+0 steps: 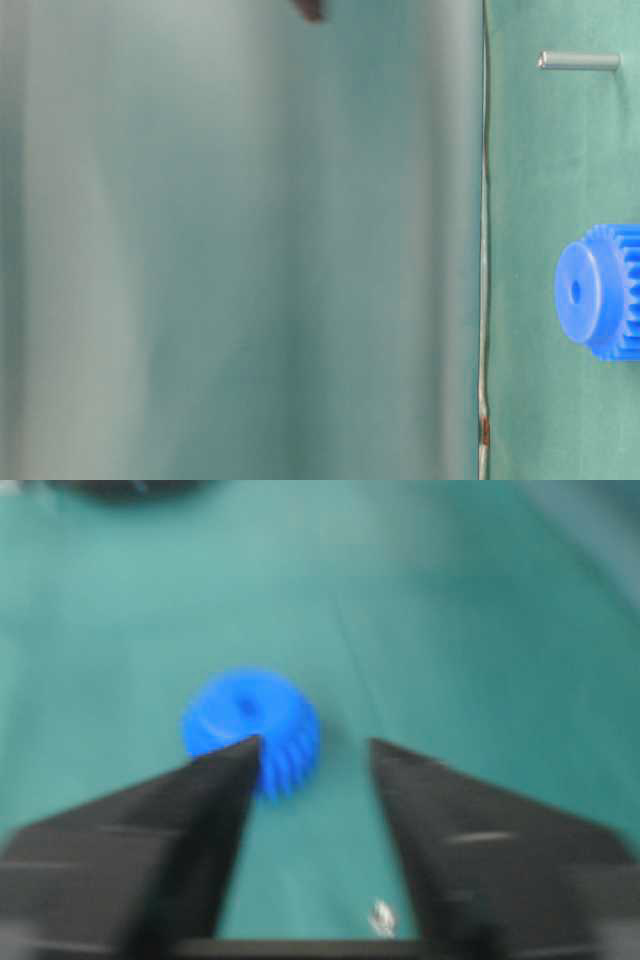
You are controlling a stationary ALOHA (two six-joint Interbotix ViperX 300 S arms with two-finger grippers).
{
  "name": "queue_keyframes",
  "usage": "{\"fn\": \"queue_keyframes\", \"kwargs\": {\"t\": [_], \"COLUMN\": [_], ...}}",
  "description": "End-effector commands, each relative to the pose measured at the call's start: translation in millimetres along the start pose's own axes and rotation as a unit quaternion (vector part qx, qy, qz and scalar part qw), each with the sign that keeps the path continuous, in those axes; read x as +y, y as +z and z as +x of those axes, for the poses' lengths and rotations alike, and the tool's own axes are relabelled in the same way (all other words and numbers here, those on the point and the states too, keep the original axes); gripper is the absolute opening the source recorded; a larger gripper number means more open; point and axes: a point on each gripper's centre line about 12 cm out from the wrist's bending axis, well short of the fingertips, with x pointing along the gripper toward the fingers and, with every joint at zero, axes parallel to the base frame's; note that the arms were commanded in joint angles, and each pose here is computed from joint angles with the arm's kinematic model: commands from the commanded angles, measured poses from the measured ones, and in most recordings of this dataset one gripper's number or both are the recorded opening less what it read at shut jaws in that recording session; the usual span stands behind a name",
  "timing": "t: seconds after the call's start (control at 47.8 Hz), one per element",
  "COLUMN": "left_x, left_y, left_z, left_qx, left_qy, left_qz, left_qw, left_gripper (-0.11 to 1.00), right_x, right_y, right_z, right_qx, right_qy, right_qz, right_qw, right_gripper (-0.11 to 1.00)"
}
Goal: Insert the shaft placed at a random location into the center hole of the medium gear at another random location.
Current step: 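Move the right gripper toward the silver shaft right of the gear, then lower the right gripper over the silver shaft and close on it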
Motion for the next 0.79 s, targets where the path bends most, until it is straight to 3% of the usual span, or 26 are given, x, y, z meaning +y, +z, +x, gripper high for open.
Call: {"fn": "queue_keyframes", "kwargs": {"t": [0.0,0.084,0.209,0.314,0.773], "left_x": [0,-1,0,1,2], "left_y": [10,10,7,6,5], "left_z": [3,3,3,3,3], "left_qx": [-0.01,-0.01,-0.005,-0.001,0.002], "left_qy": [-0.001,-0.002,0.0,0.003,0.006], "left_qz": [0.002,0.001,0.002,0.001,0.001], "left_qw": [0.9999,0.9999,1.0,1.0,1.0], "left_gripper": [0.0,0.0,0.0,0.0,0.0], "right_x": [-7,-13,-20,-22,-28], "right_y": [-5,-19,-40,-52,-77], "right_z": [17,30,43,53,68], "right_qx": [0.015,0.039,0.066,0.077,0.117], "right_qy": [-0.013,-0.023,-0.035,-0.039,-0.047], "right_qz": [-0.003,-0.002,0.002,0.003,0.007], "right_qw": [0.9998,0.999,0.9972,0.9963,0.992], "right_gripper": [0.69,0.88,0.81,0.82,0.81]}}
